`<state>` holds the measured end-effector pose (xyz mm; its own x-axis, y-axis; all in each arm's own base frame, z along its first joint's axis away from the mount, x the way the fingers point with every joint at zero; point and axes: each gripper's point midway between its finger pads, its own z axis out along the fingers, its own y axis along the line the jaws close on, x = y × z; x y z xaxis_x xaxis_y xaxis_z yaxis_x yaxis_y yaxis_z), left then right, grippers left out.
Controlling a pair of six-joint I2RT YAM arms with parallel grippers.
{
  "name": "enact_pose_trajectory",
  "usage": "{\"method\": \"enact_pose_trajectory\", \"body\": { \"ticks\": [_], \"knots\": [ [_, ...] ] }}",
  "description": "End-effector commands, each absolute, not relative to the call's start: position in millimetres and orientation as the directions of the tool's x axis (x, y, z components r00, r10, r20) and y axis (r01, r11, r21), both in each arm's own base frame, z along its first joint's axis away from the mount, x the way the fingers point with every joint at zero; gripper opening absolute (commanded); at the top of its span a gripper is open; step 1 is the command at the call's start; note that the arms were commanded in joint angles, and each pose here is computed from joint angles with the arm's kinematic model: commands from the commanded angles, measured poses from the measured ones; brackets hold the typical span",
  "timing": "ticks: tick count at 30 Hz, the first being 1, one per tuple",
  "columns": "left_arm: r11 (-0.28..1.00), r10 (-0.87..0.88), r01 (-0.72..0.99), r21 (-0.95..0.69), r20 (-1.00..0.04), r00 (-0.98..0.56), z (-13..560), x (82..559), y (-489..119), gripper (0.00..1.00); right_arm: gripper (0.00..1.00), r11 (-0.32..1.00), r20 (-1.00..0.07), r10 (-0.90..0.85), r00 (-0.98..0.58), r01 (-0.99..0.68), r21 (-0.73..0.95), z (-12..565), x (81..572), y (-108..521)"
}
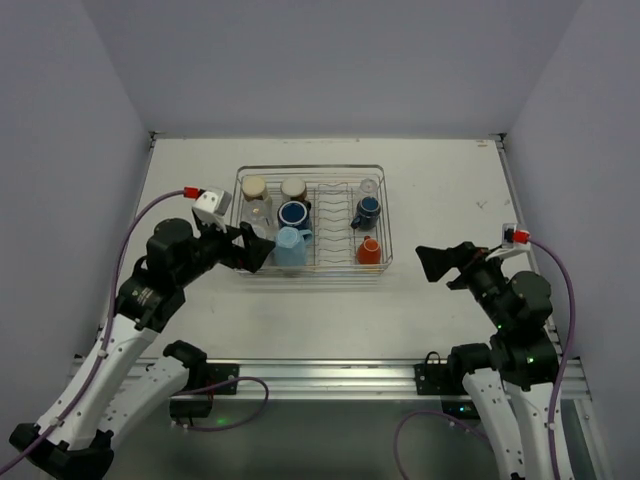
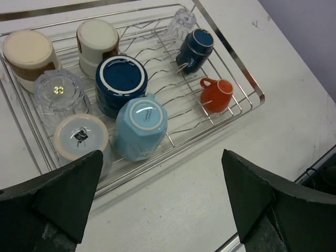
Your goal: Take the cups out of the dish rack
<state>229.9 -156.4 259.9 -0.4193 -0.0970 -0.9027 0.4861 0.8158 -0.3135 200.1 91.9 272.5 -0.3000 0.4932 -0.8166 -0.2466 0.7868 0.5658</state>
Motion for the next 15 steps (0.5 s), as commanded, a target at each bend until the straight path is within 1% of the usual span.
{"method": "enact_pose_trajectory", "body": {
  "ticks": [1, 4, 7, 10, 11, 15],
  "knots": [
    [0.810, -0.085, 0.506, -0.298, -0.912, -0.402, 282, 228, -156, 1.00, 0.99, 0.772, -0.819, 0.485, -0.306, -0.291, 0.565, 276, 193, 98],
    [0.768, -0.082, 0.551, -0.326, -0.904, -0.420, 291, 229, -170, 1.00, 0.99, 0.764, -0.814, 0.482, -0.325, -0.298, 0.572, 273, 194, 101],
    [0.753, -0.050, 0.556, -0.352, -0.873, -0.486, 275, 236, -183, 1.00, 0.99, 0.757, -0.811, 0.477, -0.338, -0.310, 0.574, 273, 194, 104],
    [0.785, -0.013, 0.522, -0.333, -0.852, -0.524, 256, 246, -191, 1.00, 0.99, 0.751, -0.807, 0.477, -0.348, -0.316, 0.580, 273, 196, 107],
    [0.827, -0.007, 0.481, -0.292, -0.860, -0.511, 253, 255, -185, 1.00, 0.99, 0.748, -0.807, 0.475, -0.352, -0.322, 0.581, 274, 196, 108],
    [0.881, 0.059, 0.429, -0.202, -0.851, -0.522, 234, 266, -195, 1.00, 0.99, 0.746, -0.803, 0.464, -0.374, -0.323, 0.582, 266, 199, 110]
  ]
}}
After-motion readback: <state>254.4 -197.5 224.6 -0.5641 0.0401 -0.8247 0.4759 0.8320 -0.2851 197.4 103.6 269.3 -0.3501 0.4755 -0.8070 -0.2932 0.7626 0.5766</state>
